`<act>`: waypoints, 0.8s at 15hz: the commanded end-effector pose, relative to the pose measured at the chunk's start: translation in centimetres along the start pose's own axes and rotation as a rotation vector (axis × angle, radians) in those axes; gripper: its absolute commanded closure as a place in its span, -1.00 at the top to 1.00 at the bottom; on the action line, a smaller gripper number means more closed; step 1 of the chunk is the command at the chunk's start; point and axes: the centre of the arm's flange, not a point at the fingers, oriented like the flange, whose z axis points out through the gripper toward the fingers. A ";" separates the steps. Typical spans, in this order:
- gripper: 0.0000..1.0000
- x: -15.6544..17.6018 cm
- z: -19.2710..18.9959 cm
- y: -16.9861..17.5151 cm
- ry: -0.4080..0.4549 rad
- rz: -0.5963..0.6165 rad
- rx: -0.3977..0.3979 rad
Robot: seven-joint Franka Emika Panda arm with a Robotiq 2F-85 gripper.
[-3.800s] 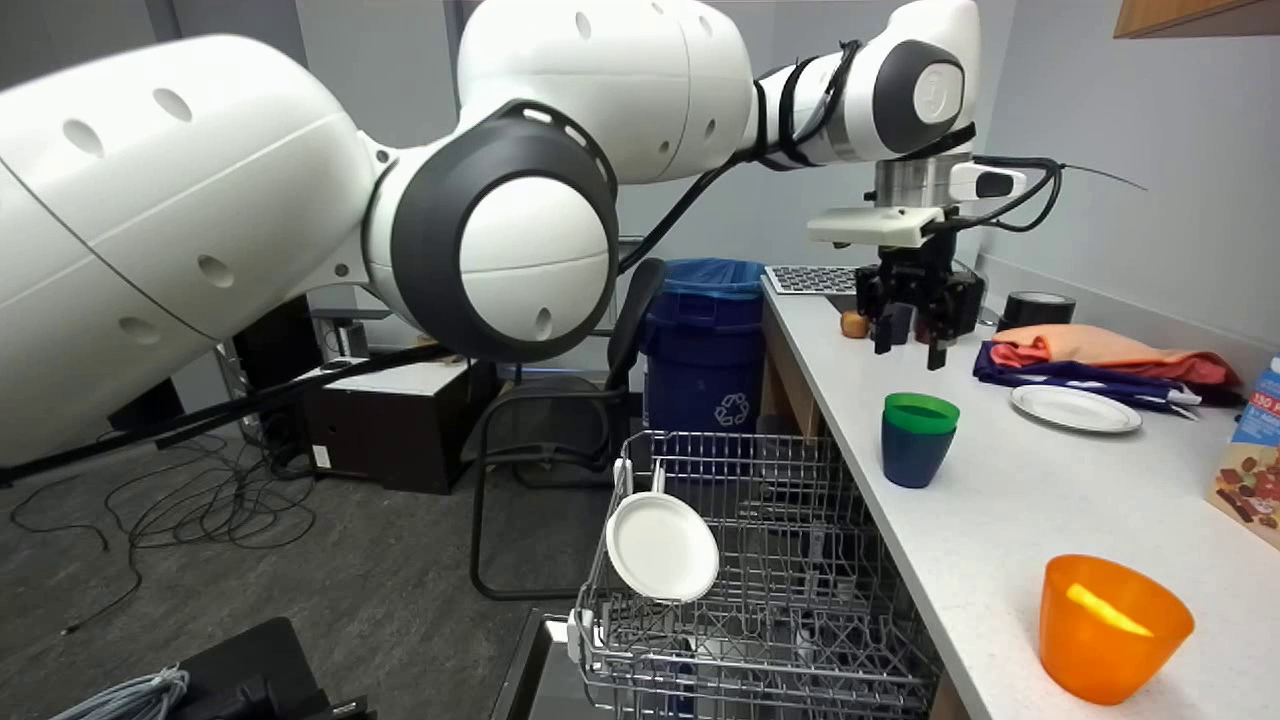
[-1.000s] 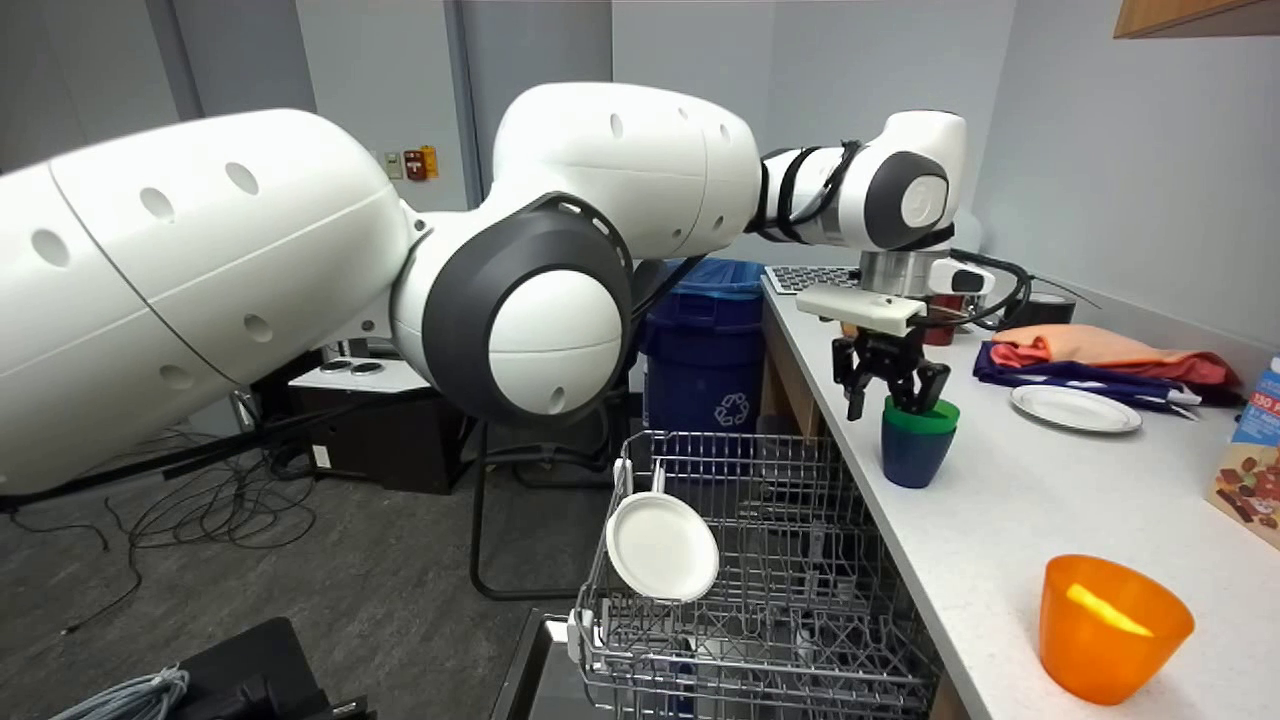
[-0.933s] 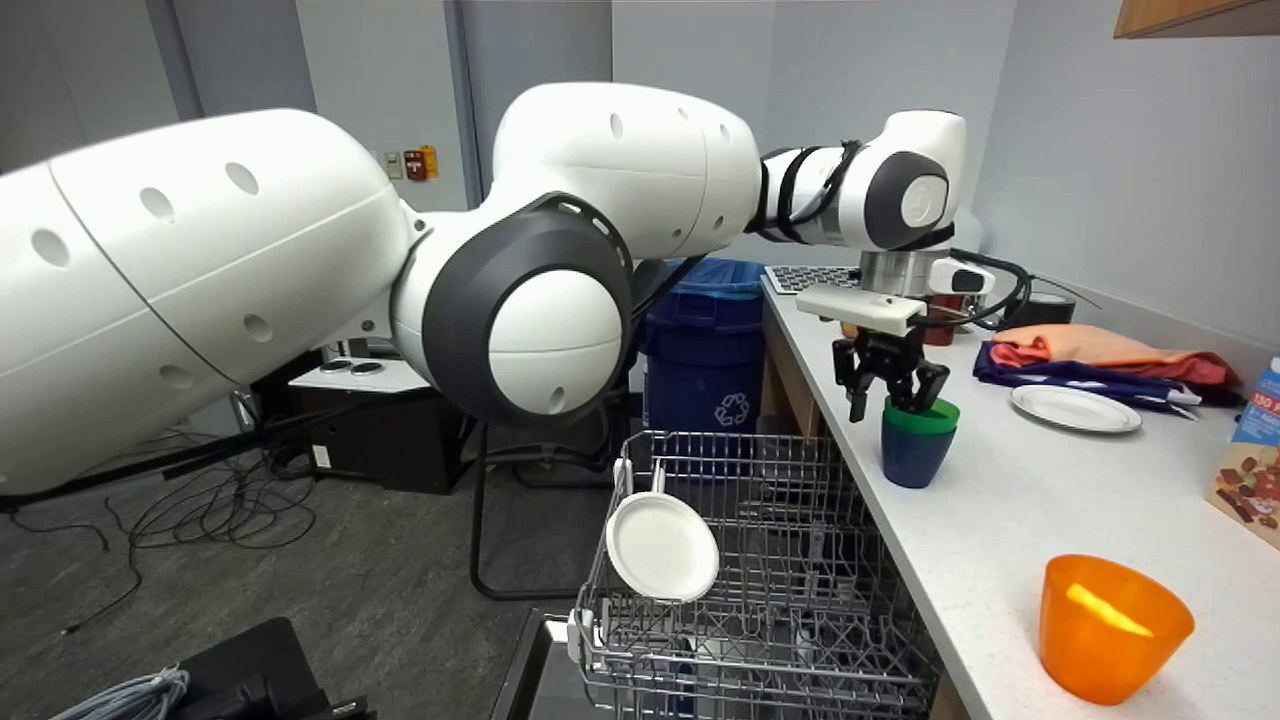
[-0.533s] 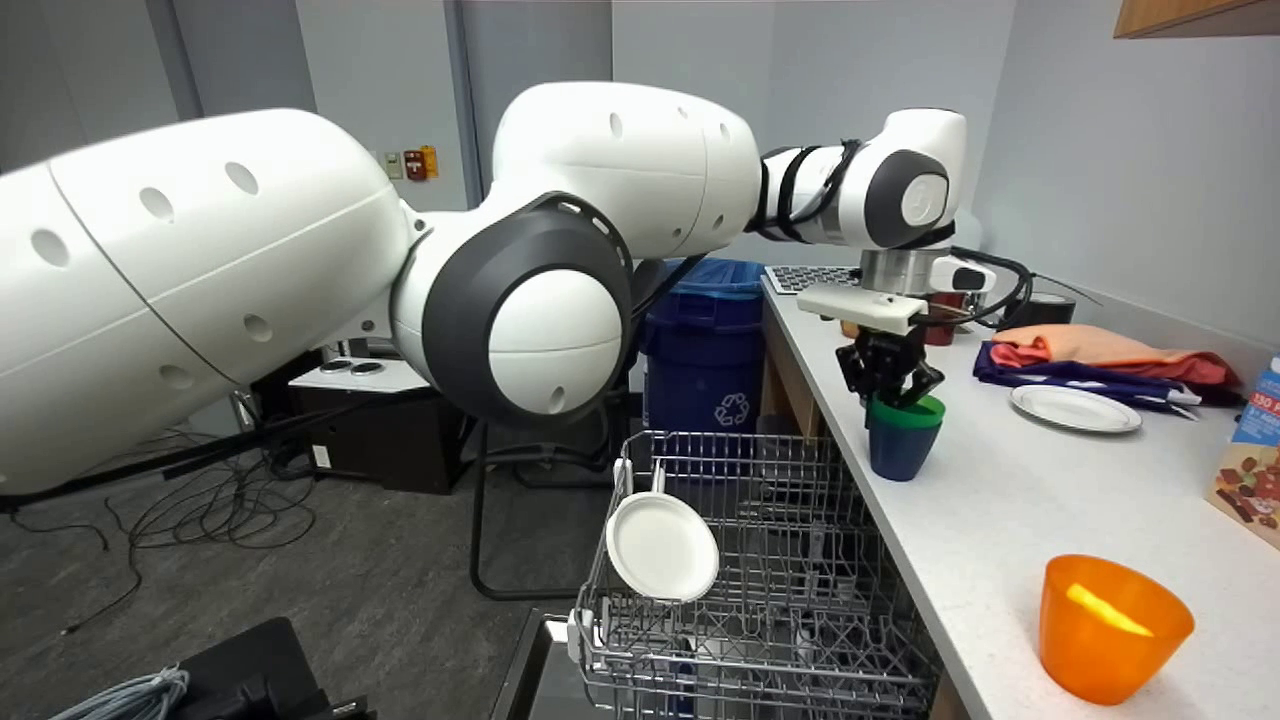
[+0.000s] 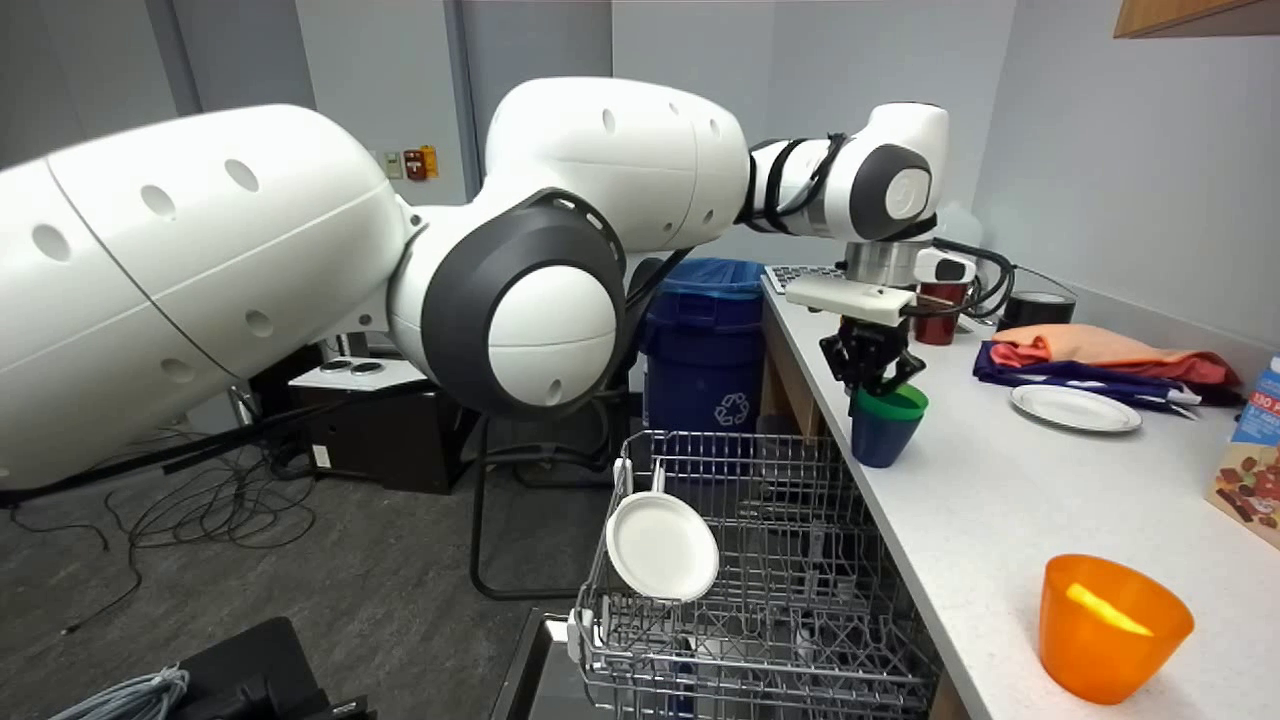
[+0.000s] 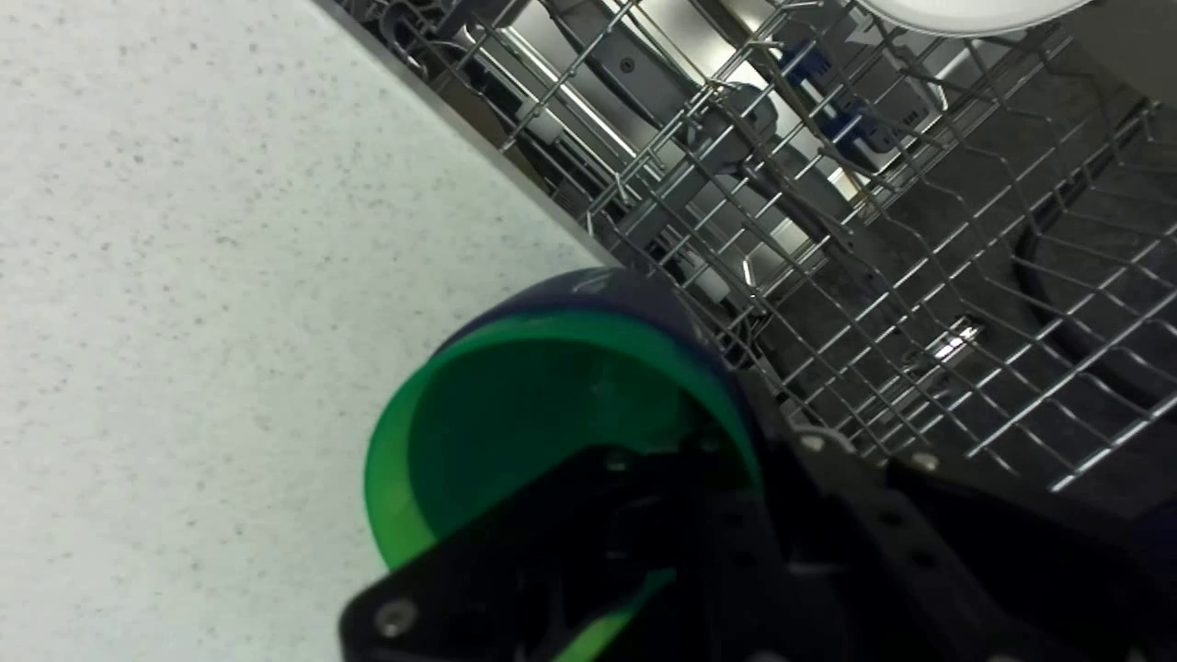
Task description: Stack up the cups and put them inside the washer
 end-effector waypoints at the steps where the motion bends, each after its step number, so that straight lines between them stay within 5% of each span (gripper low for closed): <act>1: -0.97 -1.8 -0.9 -3.9 0.014 -0.136 0.049; 4: -0.97 -2.3 -0.8 -8.1 0.007 -0.254 0.075; 12: -0.97 -3.9 0.7 -11.1 -0.015 -0.436 0.090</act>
